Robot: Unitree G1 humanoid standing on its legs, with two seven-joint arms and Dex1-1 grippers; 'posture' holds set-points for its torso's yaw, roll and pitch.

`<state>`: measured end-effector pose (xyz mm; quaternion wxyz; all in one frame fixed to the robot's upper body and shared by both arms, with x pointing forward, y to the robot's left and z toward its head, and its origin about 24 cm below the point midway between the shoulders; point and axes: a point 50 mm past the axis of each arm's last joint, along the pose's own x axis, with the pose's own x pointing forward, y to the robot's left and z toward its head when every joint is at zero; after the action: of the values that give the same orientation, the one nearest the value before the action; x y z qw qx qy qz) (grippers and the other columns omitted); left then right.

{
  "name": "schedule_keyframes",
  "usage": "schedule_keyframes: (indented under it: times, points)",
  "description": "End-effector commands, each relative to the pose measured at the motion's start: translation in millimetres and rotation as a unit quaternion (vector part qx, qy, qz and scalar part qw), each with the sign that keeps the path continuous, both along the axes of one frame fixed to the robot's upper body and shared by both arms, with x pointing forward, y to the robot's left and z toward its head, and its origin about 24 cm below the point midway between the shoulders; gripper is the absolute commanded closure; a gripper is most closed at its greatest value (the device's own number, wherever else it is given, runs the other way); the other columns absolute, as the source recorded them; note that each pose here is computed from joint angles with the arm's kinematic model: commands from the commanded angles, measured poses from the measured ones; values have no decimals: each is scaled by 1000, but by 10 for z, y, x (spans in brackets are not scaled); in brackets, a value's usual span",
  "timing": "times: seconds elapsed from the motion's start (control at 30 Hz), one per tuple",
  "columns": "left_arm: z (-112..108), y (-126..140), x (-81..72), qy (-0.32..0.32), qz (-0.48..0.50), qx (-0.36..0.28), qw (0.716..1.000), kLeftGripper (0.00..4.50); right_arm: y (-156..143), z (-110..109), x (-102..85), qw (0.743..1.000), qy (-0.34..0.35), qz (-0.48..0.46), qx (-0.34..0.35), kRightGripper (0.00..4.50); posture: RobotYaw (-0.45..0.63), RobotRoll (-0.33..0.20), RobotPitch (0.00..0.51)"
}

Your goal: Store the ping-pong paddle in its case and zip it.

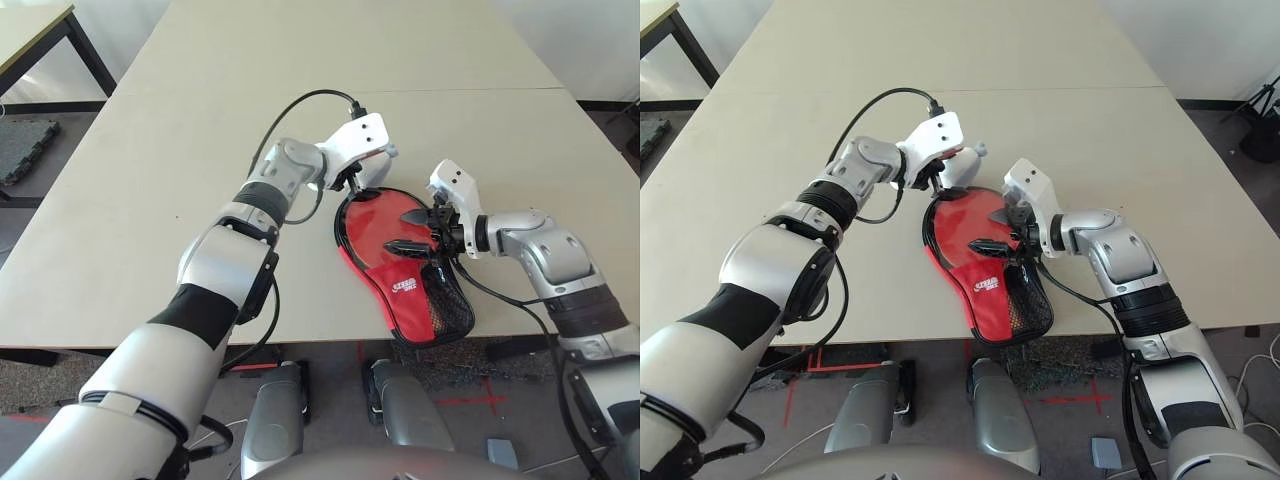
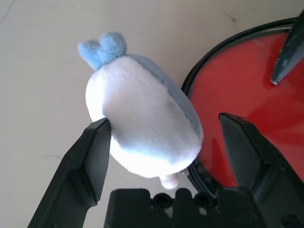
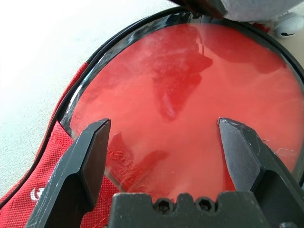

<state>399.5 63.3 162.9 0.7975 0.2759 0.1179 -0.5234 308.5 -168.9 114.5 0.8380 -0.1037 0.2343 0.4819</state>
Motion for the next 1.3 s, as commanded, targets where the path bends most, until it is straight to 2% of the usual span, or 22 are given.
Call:
schedule_keyframes:
  times: [0.03,0.3,0.53,0.83,1.07,1.23,1.3]
  points:
    - [69,25,-18,20,-21,-31,999,28,-43,-202,-66,999,51,-1,-18,0,17,0,151]
    - [102,241,-124,61,-76,-71,993,28,-103,-147,-53,999,48,-1,-19,0,20,0,148]
    - [-14,326,-338,91,-108,-72,987,28,-173,-48,-33,999,33,-2,-20,0,25,0,142]
    - [-176,65,-546,119,-132,-84,980,28,-396,227,6,999,-12,-2,-42,0,17,0,140]
    - [-288,-113,-590,131,-140,-79,978,28,-542,376,55,998,-34,-17,-49,0,6,0,138]
    - [-527,-173,-628,145,-140,-34,979,28,-546,430,124,997,-50,-22,-51,0,4,0,137]
    - [-590,-179,-625,139,-138,-18,980,28,-508,476,206,996,-67,-32,-42,0,4,0,137]
